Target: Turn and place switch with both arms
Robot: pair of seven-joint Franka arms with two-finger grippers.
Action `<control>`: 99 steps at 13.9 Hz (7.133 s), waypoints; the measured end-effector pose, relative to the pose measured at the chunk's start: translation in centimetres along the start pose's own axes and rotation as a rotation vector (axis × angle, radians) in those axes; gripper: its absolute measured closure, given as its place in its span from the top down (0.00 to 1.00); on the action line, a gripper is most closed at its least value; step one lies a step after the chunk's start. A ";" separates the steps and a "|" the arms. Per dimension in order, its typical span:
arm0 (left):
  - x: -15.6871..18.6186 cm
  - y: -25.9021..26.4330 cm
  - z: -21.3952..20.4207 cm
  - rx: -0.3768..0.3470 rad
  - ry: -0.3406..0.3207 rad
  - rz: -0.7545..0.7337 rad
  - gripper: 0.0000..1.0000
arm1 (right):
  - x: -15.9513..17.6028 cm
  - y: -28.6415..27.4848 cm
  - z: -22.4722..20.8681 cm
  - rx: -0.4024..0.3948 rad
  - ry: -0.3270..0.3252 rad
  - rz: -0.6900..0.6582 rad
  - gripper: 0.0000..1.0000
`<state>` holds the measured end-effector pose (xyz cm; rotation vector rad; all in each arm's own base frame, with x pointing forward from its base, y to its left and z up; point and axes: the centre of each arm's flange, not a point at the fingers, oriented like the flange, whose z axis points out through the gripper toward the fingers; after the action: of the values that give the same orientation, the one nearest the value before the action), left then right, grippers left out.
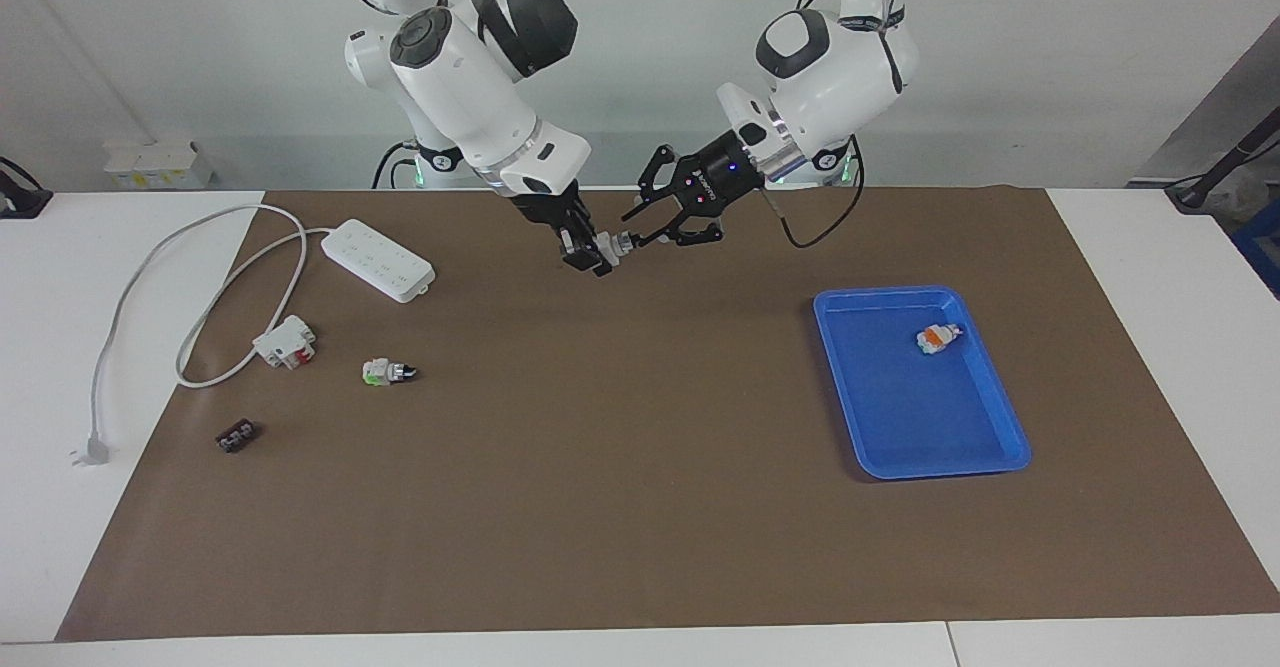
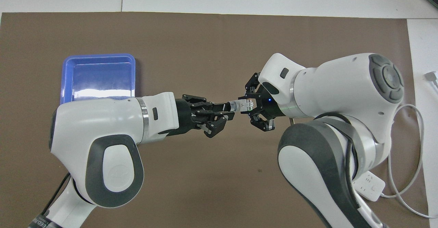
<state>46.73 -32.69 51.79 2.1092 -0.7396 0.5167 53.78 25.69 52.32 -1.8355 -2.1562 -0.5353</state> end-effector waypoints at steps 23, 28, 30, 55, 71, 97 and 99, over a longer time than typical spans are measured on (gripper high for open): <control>-0.1 0.3 0.4 0.010 0.007 -0.041 0.10 | -0.5 -0.3 0.0 0.004 -0.003 0.008 0.34; -0.1 0.4 0.5 0.007 0.008 -0.227 0.10 | -0.5 -0.3 0.0 0.005 -0.004 0.008 0.34; -0.1 0.5 0.5 0.006 0.008 -0.350 0.10 | -0.5 -0.3 0.1 0.006 -0.004 0.009 0.34; 0.4 1.2 0.5 -0.015 0.042 -1.607 0.10 | -0.5 -0.3 0.2 -0.005 -0.004 0.008 0.34; 0.6 1.2 0.4 -0.025 0.115 -1.750 0.10 | -0.5 0.0 0.2 -0.028 -0.002 0.008 0.42; -6.2 -16.9 -12.2 0.800 -0.304 -0.802 0.10 | -14.3 2.5 -15.6 -0.241 -0.291 0.652 1.00; -8.5 -19.8 -14.0 0.814 -0.327 -0.762 0.10 | -14.3 2.6 -15.9 -0.272 -0.289 0.783 1.00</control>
<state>52.12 -8.96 43.64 3.0336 0.2181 0.0218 58.09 6.42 60.79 -2.8140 -1.3378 -0.3989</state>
